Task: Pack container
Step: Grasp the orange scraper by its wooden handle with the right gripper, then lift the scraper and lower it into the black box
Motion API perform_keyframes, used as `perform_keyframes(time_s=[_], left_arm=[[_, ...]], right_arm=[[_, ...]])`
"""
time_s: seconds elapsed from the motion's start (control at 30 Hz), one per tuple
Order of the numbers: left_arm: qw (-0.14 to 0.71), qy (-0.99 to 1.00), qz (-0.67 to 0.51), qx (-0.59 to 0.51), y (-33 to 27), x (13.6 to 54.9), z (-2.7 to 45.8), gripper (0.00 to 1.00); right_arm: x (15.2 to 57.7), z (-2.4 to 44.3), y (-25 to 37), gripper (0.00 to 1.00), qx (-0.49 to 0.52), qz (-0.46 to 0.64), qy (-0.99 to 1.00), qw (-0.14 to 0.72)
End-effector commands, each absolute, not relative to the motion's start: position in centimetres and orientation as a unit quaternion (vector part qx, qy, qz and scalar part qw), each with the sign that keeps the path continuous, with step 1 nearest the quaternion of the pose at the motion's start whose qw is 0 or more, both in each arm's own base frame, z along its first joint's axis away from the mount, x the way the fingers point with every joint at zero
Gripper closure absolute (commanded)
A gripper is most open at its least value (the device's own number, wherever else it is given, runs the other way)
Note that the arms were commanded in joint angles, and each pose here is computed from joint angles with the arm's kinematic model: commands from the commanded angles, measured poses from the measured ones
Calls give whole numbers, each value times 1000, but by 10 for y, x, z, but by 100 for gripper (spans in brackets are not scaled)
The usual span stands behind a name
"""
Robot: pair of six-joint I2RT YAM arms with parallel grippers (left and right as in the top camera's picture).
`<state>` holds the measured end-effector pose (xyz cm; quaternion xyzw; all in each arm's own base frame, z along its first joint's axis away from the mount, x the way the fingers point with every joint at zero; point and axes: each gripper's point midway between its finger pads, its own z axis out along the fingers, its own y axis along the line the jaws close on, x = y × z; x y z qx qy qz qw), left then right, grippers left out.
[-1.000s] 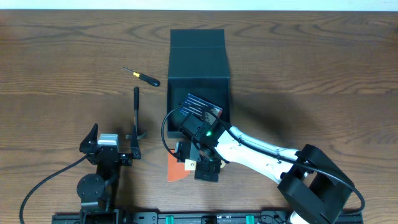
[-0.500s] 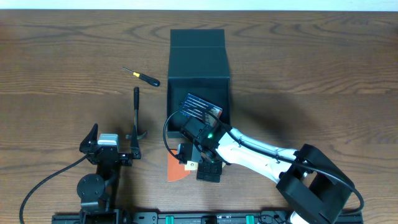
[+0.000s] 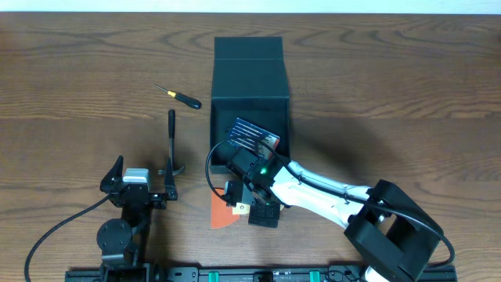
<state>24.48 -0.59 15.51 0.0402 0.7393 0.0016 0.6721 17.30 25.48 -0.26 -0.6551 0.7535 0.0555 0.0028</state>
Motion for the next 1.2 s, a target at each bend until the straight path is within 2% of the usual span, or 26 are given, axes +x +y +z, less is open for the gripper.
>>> perform_keyframes(time_s=[0.0, 0.2, 0.47, 1.17], left_arm=[[655, 754, 4, 44, -6, 244, 140, 2], [655, 754, 4, 44, -6, 244, 140, 2], [655, 754, 4, 44, -6, 244, 140, 2], [655, 754, 4, 44, -6, 244, 140, 1]], right_arm=[[164, -15, 250, 36, -654, 56, 754, -25], [163, -15, 250, 98, -652, 56, 756, -25], [170, -5, 258, 99, -632, 57, 773, -18], [210, 77, 312, 99, -631, 75, 770, 55]])
